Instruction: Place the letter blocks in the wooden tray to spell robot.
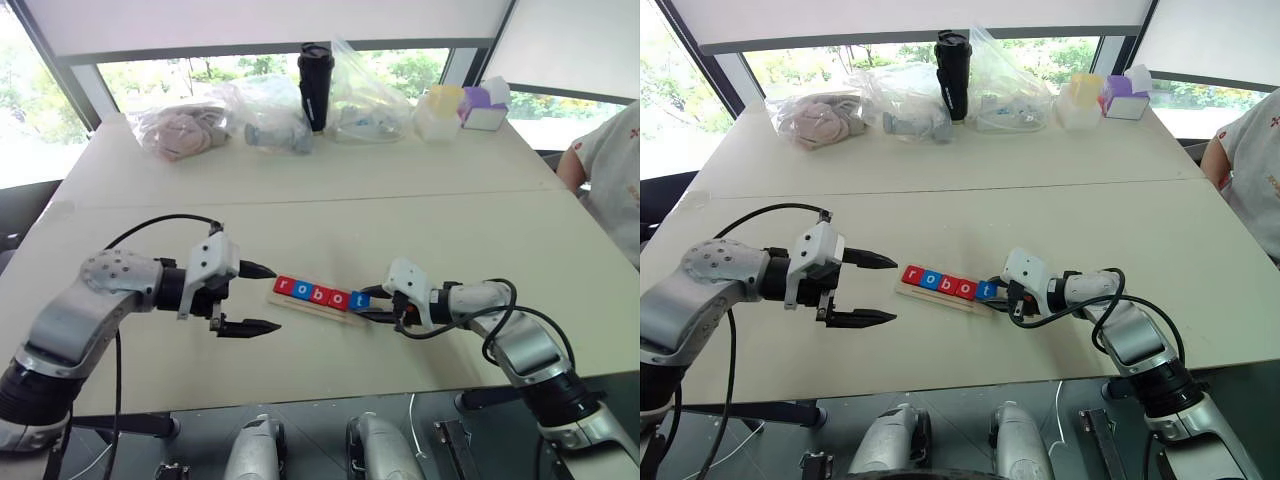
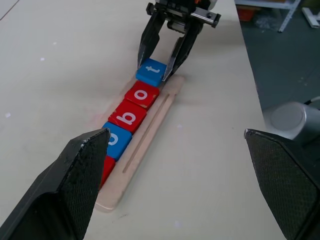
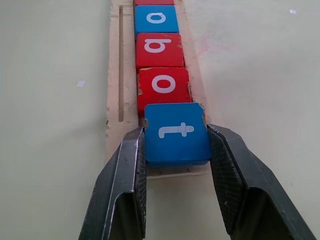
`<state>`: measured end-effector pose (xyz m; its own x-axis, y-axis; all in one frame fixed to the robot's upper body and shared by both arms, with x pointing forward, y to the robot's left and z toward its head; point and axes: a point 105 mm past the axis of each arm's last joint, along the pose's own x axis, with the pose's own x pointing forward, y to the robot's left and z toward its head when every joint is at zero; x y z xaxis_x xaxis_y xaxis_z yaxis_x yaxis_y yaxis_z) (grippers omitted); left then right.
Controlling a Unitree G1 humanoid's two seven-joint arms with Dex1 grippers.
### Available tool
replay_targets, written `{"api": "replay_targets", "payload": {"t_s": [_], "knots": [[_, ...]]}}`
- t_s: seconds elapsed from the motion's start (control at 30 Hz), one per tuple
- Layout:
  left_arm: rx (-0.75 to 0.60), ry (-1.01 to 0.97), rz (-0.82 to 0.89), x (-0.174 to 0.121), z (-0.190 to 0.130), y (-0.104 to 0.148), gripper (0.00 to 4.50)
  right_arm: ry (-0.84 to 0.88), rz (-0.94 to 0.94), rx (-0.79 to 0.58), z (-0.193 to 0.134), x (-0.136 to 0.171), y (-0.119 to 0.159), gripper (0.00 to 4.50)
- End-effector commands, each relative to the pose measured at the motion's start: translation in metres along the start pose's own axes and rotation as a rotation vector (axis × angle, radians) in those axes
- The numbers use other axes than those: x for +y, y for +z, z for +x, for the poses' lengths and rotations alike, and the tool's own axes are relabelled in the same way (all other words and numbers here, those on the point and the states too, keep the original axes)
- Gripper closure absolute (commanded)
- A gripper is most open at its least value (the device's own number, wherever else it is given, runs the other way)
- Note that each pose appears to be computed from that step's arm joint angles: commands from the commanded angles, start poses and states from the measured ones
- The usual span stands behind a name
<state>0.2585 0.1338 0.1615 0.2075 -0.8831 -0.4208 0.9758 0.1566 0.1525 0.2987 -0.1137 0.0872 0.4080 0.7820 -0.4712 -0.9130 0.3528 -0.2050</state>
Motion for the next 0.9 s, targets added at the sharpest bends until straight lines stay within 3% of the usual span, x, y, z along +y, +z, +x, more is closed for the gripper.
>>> {"api": "replay_targets", "payload": {"t_s": [0.03, 0.33, 0.53, 0.57, 0.9], "knots": [[-0.02, 0.015, 0.04, 0.0, -0.003, 0.011, 0.0, 0.006, -0.035, -0.03, 0.001, -0.001, 0.01, 3.31], [-0.018, 0.032, 0.037, 0.002, -0.002, 0.009, 0.0, 0.026, -0.032, -0.042, 0.003, 0.002, 0.013, 3.31], [-0.018, 0.048, 0.036, 0.005, -0.003, 0.009, 0.0, 0.027, -0.035, -0.041, 0.005, 0.002, 0.012, 0.29], [-0.017, 0.049, 0.036, 0.005, -0.003, 0.009, 0.0, 0.023, -0.037, -0.042, 0.005, 0.002, 0.013, 0.05], [-0.023, 0.065, 0.035, 0.009, -0.001, 0.008, 0.0, 0.007, -0.045, -0.068, -0.003, -0.005, 0.024, 0.05]]}}
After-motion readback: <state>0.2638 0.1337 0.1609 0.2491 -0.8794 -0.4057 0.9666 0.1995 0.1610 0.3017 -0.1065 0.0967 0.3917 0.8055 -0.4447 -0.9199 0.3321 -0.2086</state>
